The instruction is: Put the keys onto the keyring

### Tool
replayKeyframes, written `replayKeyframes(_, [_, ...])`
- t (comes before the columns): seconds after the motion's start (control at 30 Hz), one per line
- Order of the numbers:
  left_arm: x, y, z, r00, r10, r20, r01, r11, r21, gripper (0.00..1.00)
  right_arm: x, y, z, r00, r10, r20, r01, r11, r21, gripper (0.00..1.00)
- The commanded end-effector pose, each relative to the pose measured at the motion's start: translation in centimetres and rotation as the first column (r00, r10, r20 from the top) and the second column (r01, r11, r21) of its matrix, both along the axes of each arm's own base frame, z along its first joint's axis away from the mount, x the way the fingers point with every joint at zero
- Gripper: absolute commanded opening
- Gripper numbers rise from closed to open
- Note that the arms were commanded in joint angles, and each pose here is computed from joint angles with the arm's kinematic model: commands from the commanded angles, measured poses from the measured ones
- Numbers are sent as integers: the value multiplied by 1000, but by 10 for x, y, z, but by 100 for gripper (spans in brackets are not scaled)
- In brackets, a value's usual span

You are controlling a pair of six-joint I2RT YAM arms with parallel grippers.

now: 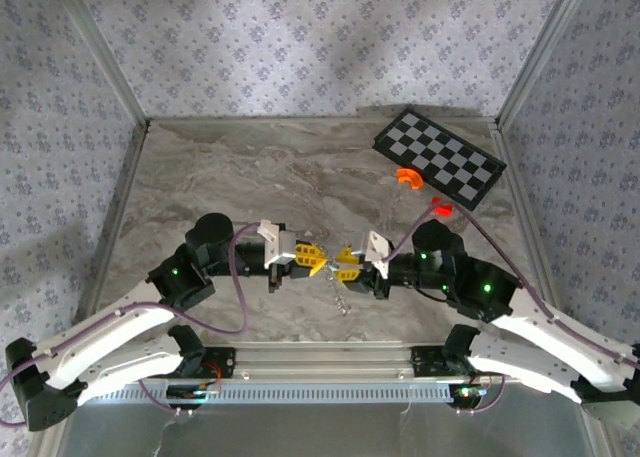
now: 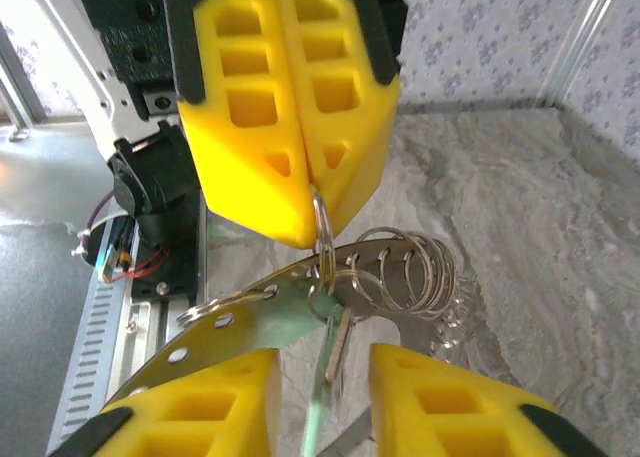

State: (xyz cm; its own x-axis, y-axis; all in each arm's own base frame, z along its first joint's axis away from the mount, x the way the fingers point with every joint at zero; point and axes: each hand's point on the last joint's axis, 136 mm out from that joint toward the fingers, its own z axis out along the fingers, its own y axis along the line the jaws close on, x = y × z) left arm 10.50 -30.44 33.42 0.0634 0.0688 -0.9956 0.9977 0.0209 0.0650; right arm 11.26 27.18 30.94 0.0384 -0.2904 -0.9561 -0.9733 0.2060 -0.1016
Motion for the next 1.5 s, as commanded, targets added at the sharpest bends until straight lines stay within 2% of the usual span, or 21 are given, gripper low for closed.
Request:
replayKeyframes(0.0, [-7,4,19,999,-22,46,25,997,-67,0,3,-4,5,999,-37,20,37,999,32,36])
replayKeyframes(0.13, [-8,5,20,998,-22,51,26,997,-74,0,1,-5,12,999,-36,31,34,998,60,37])
replayKeyframes(0.37, [-10,4,20,998,-38,47,43,994,-96,0,-1,-2,25,998,-29,51,22,991,132,33])
replayKeyframes(0.73, [-10,3,19,998,-43,47,49,992,-119,0,1,10,23,999,-4,34,0,991,131,31])
replayKeyframes(1.03, [-9,2,17,998,-39,46,44,992,-115,0,1,12,22,999,-3,38,-2,992,127,11])
replayKeyframes(1.23, [-3,1,11,999,-7,40,10,996,-85,0,1,12,21,999,2,40,-7,993,117,1])
replayKeyframes(1.3, [2,2,7,999,22,40,-19,998,-67,0,2,11,20,999,-5,43,0,995,103,0])
replayKeyframes(1.33, [5,3,5,998,37,42,-34,998,-53,1,4,10,19,999,-12,42,8,996,90,0])
replayKeyframes(1.47, [10,8,-5,995,83,47,-85,996,33,17,11,9,14,998,-44,41,43,999,31,0])
